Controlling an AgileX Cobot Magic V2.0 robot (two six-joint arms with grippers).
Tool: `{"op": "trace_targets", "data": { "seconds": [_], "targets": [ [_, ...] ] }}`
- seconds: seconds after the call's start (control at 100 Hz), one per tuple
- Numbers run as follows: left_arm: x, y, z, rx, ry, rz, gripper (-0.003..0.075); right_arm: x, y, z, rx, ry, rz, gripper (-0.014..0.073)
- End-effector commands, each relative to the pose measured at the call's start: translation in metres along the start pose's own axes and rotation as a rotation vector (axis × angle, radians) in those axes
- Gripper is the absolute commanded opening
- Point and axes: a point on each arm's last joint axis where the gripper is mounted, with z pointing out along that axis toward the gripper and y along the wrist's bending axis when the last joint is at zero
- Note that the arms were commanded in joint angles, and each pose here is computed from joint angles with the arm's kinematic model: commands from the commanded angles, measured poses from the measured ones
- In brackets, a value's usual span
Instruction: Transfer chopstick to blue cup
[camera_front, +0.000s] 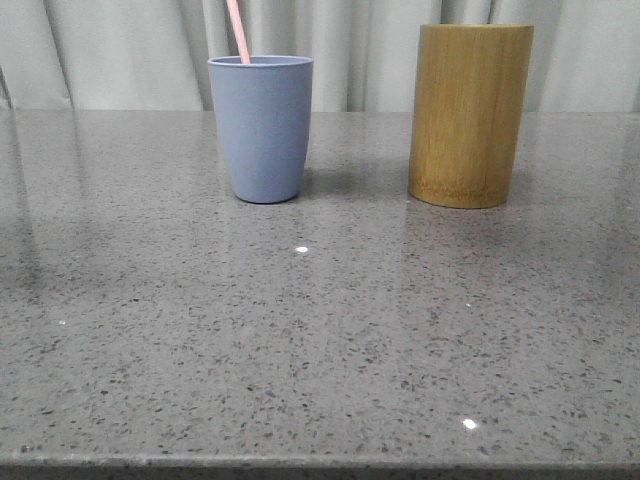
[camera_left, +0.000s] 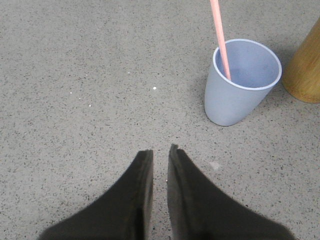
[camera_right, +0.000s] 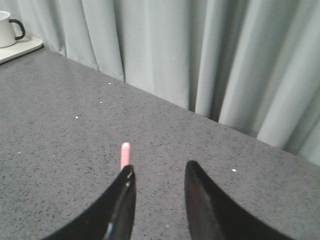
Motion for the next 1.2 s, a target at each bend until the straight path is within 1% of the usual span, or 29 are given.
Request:
{"op": "trace_targets", "data": {
  "seconds": [0.0,0.12,0.25,0.42,0.56,0.61,0.66,0.78,0.83,0.97,1.19],
  "targets": [
    [-0.014,-0.001,-0.014,0.006,-0.133,-0.012,0.0073,-0.027,-0.011,-0.039,0.027,-0.137,-0.015,0.0213],
    [-0.015,-0.002,-0.021,0.007,-0.18,-0.013,0.0073,-0.018,-0.023,-0.067,0.064,-0.127,-0.008,0.0201],
    [-0.012,-0.002,-0.027,0.008,-0.217,-0.035,0.0073,0.001,-0.033,-0.096,0.103,-0.11,-0.013,0.0201],
    [0.002,0.0,-0.029,-0.006,-0.234,-0.022,0.0073,0.022,-0.043,-0.14,0.159,-0.122,-0.015,0.0201],
    [0.015,0.002,-0.033,-0.019,-0.229,-0.007,0.0073,0.04,-0.046,-0.174,0.193,-0.134,-0.009,0.0197],
    [0.02,0.002,-0.034,-0.019,-0.227,-0.008,0.0073,0.047,-0.047,-0.184,0.205,-0.141,-0.009,0.0171],
    [0.025,0.003,-0.035,-0.019,-0.227,-0.011,0.0073,0.055,-0.047,-0.196,0.216,-0.147,-0.009,0.0126],
    [0.035,0.003,-0.039,-0.018,-0.231,-0.012,0.0066,0.071,-0.046,-0.22,0.241,-0.158,-0.006,-0.0031],
    [0.04,0.003,-0.041,-0.018,-0.233,-0.012,0.005,0.077,-0.044,-0.23,0.245,-0.167,-0.006,-0.0076],
    [0.052,0.004,-0.046,-0.02,-0.248,-0.008,-0.002,0.094,-0.039,-0.255,0.246,-0.204,-0.008,-0.0064],
    [0.076,0.006,-0.053,-0.028,-0.295,0.005,-0.0019,0.122,-0.033,-0.284,0.246,-0.267,-0.013,-0.0064]
  ]
}}
